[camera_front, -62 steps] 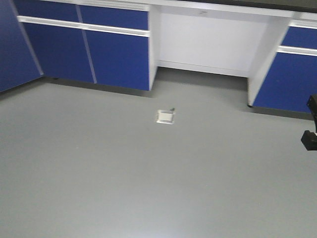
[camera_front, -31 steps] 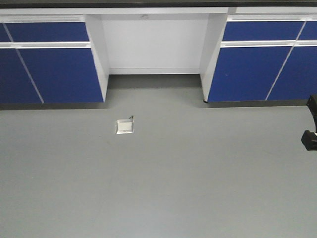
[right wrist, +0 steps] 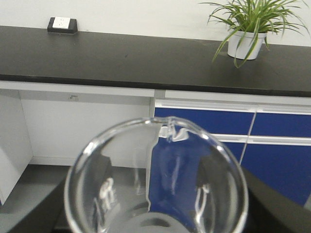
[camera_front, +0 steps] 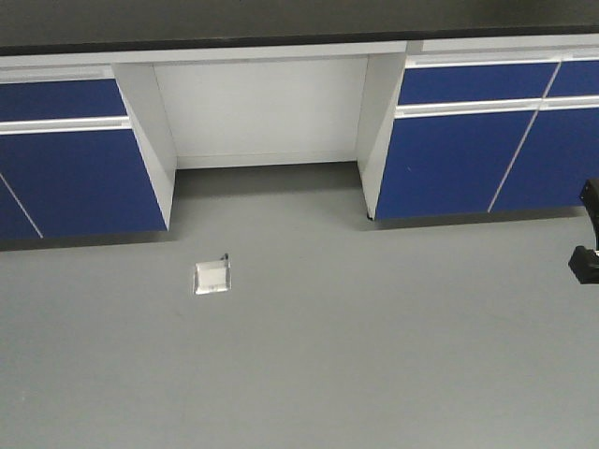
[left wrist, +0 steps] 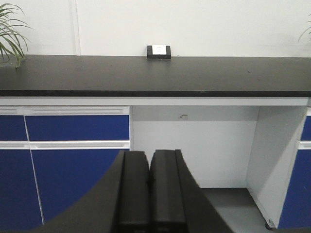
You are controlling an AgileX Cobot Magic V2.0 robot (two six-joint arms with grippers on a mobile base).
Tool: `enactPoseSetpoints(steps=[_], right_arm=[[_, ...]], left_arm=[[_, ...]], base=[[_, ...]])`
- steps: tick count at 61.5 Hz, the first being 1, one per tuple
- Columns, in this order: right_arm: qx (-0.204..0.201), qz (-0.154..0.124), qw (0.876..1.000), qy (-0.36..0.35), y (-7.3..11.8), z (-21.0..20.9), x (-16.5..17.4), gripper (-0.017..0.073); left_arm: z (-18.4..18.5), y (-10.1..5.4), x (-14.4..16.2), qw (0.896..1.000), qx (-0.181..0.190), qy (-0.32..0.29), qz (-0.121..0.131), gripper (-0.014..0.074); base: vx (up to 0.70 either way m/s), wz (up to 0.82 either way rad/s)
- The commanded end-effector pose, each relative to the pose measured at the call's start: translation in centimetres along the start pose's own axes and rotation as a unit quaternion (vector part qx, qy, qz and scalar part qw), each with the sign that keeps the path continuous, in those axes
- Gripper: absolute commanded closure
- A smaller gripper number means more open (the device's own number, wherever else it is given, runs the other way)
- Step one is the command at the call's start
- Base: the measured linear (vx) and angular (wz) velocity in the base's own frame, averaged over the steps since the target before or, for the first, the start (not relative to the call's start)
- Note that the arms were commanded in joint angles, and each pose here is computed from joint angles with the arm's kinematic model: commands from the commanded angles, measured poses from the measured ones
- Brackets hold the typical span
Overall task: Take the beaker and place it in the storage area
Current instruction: 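Drive the base away and turn toward the bench with the outlet, then drive up to the bench, carrying the beaker in the right gripper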
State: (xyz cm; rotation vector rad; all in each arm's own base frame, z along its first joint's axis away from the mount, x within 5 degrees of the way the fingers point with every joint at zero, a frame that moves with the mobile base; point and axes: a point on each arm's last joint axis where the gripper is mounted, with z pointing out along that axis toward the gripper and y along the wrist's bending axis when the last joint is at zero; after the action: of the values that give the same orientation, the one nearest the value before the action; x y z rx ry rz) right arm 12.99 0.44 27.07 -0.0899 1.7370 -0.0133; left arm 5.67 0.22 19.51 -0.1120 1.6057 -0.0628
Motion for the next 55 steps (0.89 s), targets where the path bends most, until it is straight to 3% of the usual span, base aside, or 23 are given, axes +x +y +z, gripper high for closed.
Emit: enactPoseSetpoints(steps=[1, 55], right_arm=[[-0.015, -0.002, 0.999, -0.046, 0.22, -0.15, -1.58, 0.0564], [-0.015, -0.002, 0.999, -0.046, 0.22, -0.15, -1.58, 0.0564]], left_arm=[[-0.06, -0.16, -0.1, 0.999, 0.014, -0.039, -0.006, 0.0602], [-0.06, -0.16, -0.1, 0.999, 0.014, -0.039, -0.006, 0.0602]], base=[[0.39, 0.05], [0.44, 0.02]])
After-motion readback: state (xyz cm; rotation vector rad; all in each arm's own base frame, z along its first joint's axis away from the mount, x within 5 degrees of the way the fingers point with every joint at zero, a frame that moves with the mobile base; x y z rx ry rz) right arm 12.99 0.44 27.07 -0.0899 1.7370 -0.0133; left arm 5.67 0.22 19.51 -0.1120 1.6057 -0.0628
